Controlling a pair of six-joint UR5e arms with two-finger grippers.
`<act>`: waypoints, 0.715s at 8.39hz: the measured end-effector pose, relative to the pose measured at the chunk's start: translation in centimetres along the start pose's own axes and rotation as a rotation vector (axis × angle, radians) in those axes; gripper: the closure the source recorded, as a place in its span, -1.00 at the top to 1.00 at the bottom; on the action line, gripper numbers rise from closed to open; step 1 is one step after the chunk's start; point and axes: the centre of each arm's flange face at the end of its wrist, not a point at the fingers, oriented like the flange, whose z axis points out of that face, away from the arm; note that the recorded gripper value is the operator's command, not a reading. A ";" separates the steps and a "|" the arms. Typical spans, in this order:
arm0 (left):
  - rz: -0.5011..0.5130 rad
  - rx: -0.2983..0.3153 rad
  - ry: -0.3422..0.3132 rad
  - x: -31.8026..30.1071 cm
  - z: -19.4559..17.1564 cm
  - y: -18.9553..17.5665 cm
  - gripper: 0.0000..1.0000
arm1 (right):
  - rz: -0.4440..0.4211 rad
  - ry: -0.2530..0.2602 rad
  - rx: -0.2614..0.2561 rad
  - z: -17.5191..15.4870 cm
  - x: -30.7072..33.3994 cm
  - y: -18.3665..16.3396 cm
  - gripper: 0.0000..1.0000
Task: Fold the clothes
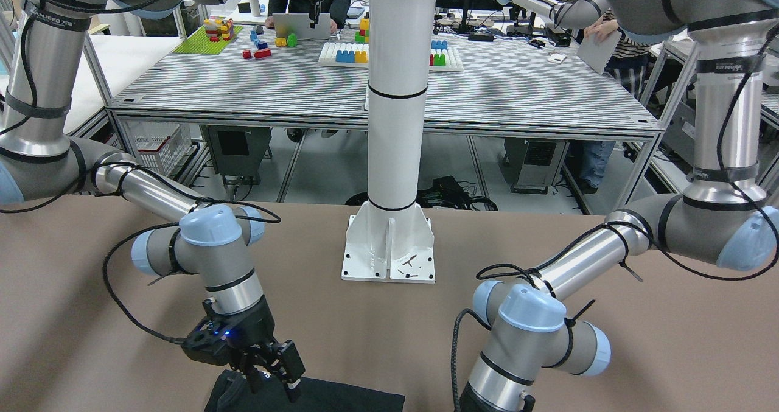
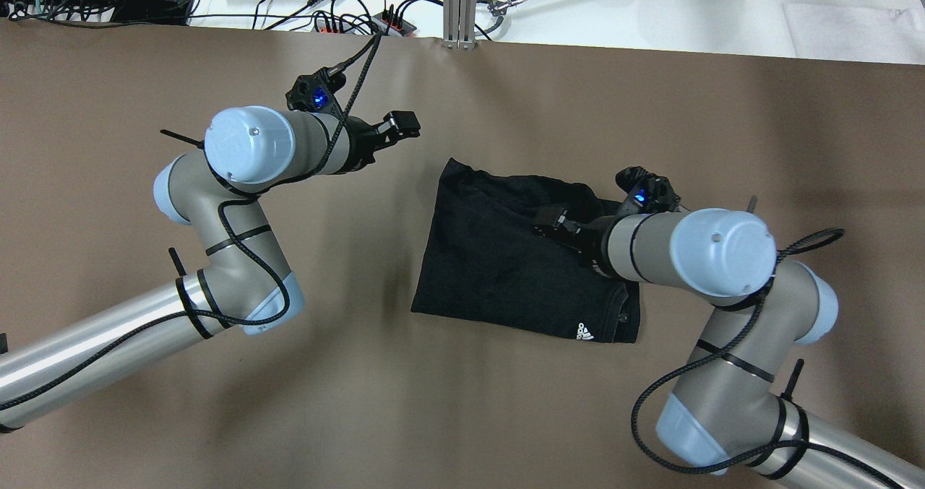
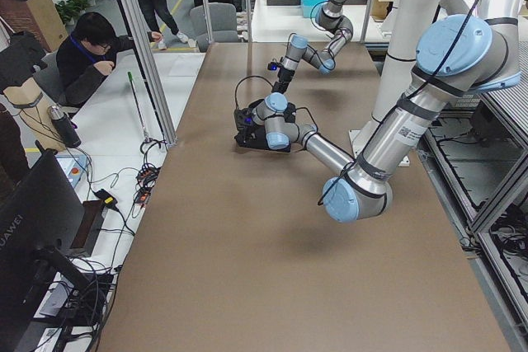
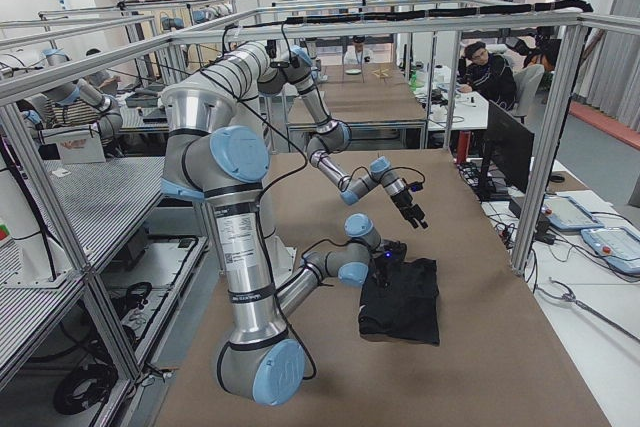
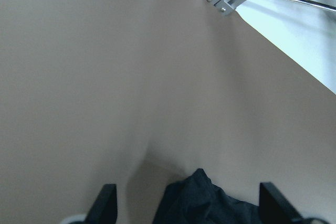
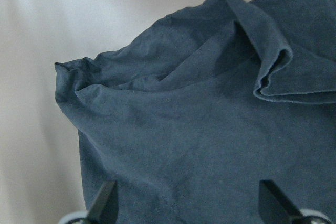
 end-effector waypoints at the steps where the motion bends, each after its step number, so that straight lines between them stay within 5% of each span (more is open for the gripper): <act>1: 0.017 -0.007 -0.013 -1.2 -0.3 -1.7 0.89 | -0.029 0.037 0.018 1.1 -1.9 1.5 0.89; 6: 0.046 -0.030 -0.028 -3.4 -1.8 -6.3 0.89 | -0.257 0.184 0.146 9.0 -1.4 0.6 0.89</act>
